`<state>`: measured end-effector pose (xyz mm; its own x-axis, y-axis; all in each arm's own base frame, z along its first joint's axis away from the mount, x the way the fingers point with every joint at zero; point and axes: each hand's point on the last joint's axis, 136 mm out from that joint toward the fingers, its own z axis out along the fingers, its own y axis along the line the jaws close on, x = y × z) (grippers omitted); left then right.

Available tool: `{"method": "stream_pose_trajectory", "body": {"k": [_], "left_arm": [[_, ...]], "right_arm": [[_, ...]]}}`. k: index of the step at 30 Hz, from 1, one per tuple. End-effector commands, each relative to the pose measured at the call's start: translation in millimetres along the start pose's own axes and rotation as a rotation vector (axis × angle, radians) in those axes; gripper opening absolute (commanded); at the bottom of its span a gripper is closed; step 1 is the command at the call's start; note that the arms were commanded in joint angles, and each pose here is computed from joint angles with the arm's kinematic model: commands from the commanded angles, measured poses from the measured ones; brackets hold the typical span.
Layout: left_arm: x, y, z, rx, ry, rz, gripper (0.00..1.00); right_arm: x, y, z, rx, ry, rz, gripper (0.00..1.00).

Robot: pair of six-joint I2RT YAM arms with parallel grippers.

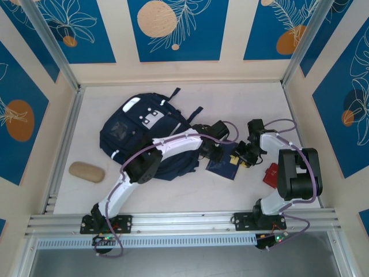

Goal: Pack the student bag
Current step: Pick up the book from the center of the table.

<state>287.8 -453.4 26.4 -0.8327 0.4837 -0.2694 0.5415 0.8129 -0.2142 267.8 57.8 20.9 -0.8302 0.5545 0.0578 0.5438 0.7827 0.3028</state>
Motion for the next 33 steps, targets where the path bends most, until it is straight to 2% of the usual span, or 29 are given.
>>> {"method": "stream_pose_trajectory", "body": {"k": [1, 14, 21, 23, 25, 30, 33], "left_arm": [[40.8, 28.3, 42.7, -0.137, 0.137, -0.012, 0.38], [44.9, 32.1, 50.9, -0.164, 0.157, -0.016, 0.33], [32.8, 22.1, 34.5, -0.121, 0.117, -0.012, 0.32], [20.1, 13.5, 17.1, -0.078, 0.074, -0.008, 0.32], [3.7, 5.9, -7.7, -0.034, 0.017, -0.004, 0.36], [-35.9, -1.6, -87.0, 0.071, -0.152, -0.007, 0.50], [-47.3, 10.1, -128.3, 0.103, -0.232, -0.031, 0.59]], "right_arm": [[12.4, 8.0, 4.9, -0.044, 0.063, 0.004, 0.49], [15.5, 29.9, -28.7, -0.130, 0.019, -0.023, 0.29], [12.6, 24.9, -30.0, -0.102, -0.006, -0.029, 0.09], [10.8, 22.8, -32.6, -0.088, -0.022, -0.038, 0.02], [8.7, 24.3, -38.2, -0.091, -0.040, -0.055, 0.00], [5.9, 42.8, -69.4, -0.173, -0.117, -0.142, 0.00], [9.5, 60.1, -94.0, -0.257, -0.150, -0.210, 0.00]]}}
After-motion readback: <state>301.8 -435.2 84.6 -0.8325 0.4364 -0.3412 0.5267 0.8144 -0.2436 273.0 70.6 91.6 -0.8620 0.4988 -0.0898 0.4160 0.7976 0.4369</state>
